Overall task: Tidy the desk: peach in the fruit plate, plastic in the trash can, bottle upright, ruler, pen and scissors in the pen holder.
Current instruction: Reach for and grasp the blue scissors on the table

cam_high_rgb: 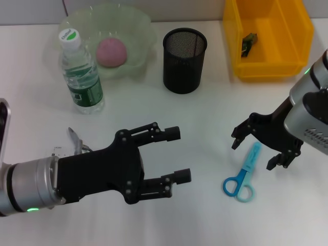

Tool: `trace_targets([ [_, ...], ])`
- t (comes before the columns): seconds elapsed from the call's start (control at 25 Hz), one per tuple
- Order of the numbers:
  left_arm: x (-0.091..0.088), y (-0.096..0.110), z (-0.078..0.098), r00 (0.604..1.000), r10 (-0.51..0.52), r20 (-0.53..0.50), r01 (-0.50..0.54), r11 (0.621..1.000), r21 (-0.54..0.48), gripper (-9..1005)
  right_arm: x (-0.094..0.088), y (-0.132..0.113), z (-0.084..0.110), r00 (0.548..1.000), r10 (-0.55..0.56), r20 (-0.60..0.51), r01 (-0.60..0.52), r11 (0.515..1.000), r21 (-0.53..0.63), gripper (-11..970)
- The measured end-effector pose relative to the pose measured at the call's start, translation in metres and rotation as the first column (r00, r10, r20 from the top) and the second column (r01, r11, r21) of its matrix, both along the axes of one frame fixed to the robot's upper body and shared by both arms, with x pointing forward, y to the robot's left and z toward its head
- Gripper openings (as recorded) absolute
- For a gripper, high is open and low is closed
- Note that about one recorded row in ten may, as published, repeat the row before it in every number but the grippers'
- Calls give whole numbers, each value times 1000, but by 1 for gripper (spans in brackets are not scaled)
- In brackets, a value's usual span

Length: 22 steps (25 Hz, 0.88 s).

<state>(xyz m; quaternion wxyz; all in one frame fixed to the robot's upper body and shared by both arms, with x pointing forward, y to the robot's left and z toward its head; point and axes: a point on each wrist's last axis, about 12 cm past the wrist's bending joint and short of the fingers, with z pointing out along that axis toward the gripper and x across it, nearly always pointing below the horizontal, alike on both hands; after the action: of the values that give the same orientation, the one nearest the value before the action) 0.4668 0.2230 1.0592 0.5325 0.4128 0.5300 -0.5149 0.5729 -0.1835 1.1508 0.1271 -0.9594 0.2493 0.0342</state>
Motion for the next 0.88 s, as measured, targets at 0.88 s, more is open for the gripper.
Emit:
trace_targets([
  [0.88, 2, 5, -11, 996, 84, -21, -82, 994, 68, 754, -3, 12, -23, 999, 31, -10, -32, 998, -61, 808],
])
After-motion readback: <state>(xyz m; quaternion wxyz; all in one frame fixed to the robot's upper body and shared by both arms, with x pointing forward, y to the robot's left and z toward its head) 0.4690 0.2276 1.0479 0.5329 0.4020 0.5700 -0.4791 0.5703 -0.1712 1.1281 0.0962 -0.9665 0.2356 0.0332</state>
